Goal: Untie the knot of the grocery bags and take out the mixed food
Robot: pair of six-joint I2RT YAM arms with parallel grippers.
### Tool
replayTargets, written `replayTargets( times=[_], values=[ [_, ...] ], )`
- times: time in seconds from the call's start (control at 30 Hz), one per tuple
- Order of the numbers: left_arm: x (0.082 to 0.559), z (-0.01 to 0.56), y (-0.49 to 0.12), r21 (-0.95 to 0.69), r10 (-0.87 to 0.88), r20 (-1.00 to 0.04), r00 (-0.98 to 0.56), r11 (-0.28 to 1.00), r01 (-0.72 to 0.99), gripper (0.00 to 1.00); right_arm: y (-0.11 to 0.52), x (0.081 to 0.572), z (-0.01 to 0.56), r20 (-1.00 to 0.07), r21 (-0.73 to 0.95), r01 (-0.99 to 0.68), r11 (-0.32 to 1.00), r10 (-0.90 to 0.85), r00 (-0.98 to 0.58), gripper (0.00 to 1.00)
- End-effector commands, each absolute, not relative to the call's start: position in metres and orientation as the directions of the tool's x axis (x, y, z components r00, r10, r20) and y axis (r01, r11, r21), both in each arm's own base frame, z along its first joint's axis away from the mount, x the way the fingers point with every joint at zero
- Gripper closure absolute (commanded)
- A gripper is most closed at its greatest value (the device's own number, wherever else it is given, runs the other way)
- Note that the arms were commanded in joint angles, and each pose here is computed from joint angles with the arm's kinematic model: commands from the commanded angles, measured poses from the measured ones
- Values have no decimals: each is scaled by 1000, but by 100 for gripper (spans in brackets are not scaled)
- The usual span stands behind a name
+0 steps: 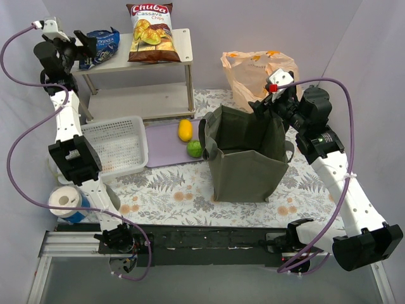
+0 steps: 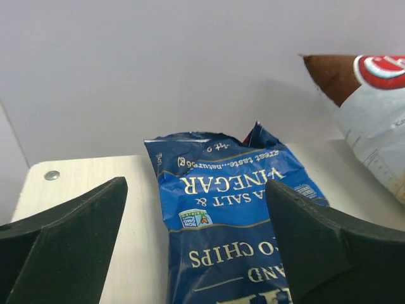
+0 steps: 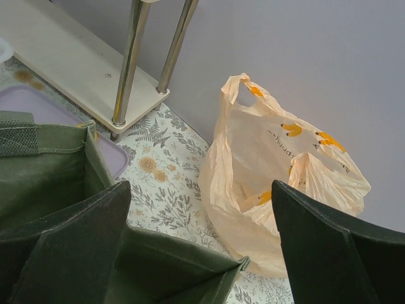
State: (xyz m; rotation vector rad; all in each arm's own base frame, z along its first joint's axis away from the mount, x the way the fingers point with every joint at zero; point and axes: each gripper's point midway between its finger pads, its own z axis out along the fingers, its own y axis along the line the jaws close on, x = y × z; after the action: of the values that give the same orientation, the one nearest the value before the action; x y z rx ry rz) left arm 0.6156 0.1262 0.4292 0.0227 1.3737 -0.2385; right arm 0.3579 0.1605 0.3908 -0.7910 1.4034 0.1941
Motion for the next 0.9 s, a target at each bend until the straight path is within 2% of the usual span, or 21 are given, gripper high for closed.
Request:
replayTargets(
  times=[0.0, 0.07, 0.17, 0.27, 0.37, 0.4, 0.47, 0.6, 0.67, 0.87],
  values=[
    [543, 555, 103, 37, -43, -895, 445, 985, 169, 7, 156, 350, 412, -914, -404, -530, 745, -316, 254, 1],
    [522, 586, 86, 75, -35, -867, 498, 977, 200, 7, 154, 348, 406, -915, -402, -529, 748, -319, 245, 1],
    [505, 605, 37, 171, -18, -852, 523, 935, 311, 7, 150, 342, 401, -914, -405, -521, 751, -323, 246, 2],
    [492, 597, -36, 261, -1, -865, 501, 853, 453, 7, 145, 339, 397, -909, -416, -502, 759, -335, 247, 1],
    [477, 572, -112, 376, 62, -867, 494, 731, 569, 6, 139, 336, 392, -912, -410, -482, 774, -339, 232, 1],
    [467, 560, -155, 440, 90, -851, 518, 659, 610, 6, 138, 334, 387, -915, -404, -487, 774, -341, 217, 2],
    [451, 550, -191, 463, 89, -852, 516, 589, 663, 2, 138, 325, 386, -924, -382, -504, 775, -322, 207, 1],
    [411, 506, -290, 478, 82, -871, 485, 373, 795, 2, 144, 302, 363, -943, -326, -580, 746, -296, 150, 2],
    [398, 484, -332, 462, 71, -883, 464, 299, 835, 2, 156, 280, 347, -939, -326, -674, 663, -308, 151, 1],
    [391, 428, -399, 299, 79, -954, 291, 138, 944, 2, 166, 235, 322, -923, -327, -788, 522, -355, 148, 2]
  ],
)
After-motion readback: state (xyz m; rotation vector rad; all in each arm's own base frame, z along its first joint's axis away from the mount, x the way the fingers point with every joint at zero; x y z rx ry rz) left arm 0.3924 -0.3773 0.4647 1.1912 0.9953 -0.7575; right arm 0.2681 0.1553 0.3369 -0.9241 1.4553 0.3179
